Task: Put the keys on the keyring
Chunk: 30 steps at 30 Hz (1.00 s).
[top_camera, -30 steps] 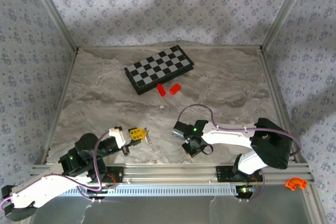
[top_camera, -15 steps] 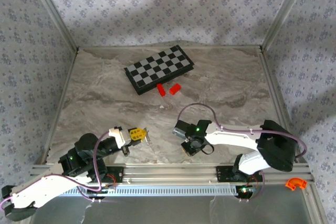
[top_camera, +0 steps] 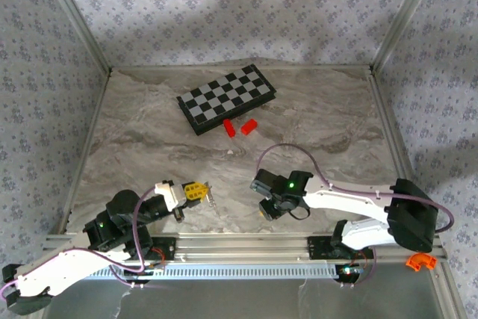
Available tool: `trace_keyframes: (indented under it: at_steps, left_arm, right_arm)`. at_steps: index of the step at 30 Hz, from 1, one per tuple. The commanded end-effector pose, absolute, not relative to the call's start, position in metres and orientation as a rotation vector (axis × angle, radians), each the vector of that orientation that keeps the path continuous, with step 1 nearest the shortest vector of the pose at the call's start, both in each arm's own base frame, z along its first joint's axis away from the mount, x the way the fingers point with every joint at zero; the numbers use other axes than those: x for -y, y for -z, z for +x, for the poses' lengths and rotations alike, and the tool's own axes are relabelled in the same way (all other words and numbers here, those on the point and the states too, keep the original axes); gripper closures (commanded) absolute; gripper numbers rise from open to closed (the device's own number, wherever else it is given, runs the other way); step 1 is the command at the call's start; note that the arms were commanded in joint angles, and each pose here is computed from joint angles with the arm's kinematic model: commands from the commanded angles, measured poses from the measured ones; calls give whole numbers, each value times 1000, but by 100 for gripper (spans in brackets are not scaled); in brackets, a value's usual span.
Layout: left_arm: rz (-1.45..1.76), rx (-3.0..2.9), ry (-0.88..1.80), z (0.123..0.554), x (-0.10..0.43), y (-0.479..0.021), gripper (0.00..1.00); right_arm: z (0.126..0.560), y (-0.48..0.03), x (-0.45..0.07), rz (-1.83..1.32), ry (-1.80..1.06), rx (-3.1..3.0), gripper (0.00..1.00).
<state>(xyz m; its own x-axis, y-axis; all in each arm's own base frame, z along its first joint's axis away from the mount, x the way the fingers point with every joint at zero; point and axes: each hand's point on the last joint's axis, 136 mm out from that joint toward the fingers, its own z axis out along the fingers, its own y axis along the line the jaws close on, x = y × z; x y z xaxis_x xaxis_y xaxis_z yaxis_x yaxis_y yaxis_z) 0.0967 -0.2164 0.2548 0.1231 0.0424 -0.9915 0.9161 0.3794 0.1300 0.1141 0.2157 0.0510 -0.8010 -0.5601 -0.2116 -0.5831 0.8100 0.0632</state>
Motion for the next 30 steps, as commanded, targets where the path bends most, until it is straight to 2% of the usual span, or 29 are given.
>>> trace_keyframes:
  at_steps: [1, 12, 24, 30]
  left_arm:
    - [958, -1227, 849, 92, 214, -272, 100]
    - [958, -1229, 847, 92, 214, -272, 100]
    - [955, -1224, 846, 92, 213, -273, 100]
    - [955, -1227, 842, 93, 213, -272, 100]
  right_arm:
    - [113, -42, -205, -907, -37, -2837, 63]
    - [117, -33, -213, -887, 48, -2840, 67]
    - [116, -26, -214, -868, 78, -2862, 65]
    - [117, -23, -213, -874, 98, -2863, 70]
